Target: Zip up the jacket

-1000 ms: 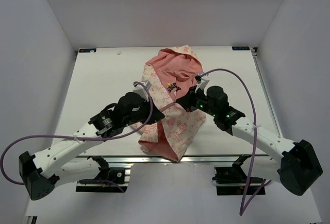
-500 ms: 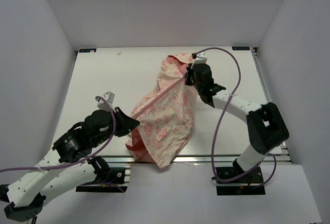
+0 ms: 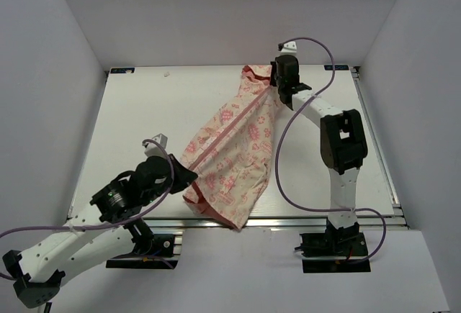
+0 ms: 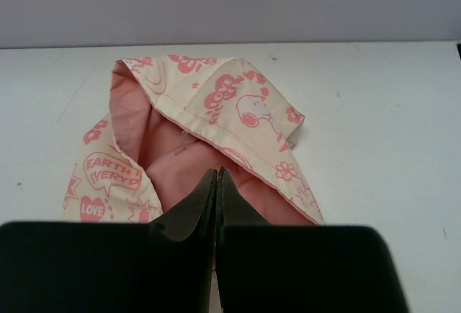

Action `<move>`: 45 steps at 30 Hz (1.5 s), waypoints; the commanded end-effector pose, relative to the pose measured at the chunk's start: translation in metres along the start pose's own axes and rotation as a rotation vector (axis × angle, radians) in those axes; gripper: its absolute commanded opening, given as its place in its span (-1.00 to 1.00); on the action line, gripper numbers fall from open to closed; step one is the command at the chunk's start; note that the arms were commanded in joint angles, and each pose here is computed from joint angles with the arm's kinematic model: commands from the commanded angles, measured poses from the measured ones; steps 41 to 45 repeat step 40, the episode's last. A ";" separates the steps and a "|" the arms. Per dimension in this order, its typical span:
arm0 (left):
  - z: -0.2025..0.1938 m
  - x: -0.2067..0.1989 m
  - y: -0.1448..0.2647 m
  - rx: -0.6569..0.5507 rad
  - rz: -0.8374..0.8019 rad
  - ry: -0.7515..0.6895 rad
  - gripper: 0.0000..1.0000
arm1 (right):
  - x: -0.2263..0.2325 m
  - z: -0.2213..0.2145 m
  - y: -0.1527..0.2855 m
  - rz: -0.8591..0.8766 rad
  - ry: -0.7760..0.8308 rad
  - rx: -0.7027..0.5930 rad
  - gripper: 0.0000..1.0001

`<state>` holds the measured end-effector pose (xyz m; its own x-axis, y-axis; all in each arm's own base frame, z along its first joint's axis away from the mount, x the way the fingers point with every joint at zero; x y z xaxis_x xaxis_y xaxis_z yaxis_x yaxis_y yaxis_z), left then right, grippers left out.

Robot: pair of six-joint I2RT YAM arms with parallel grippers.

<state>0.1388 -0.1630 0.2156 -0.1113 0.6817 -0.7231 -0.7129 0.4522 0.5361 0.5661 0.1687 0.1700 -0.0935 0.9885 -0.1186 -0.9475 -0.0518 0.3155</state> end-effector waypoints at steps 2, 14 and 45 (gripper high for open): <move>-0.029 0.019 -0.022 0.126 0.056 -0.052 -1.00 | -0.033 0.053 -0.024 -0.017 0.009 -0.139 -1.00; 0.007 -0.030 -0.019 0.046 0.073 -0.167 0.96 | -0.020 0.078 0.060 0.189 -0.025 -0.069 0.79; 0.225 0.047 -0.058 -0.507 0.312 -0.038 0.96 | -0.072 -0.080 0.302 0.025 -0.343 0.176 0.79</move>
Point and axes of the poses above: each gripper's point midway between its finger pads, its own y axis back along the fingers, its own x axis along the line the jaws close on, z = x × y, the point moved 3 cm from there along y, back along the fingers, and after that the axes turned 10 degrees about y, right-handed, at the moved point
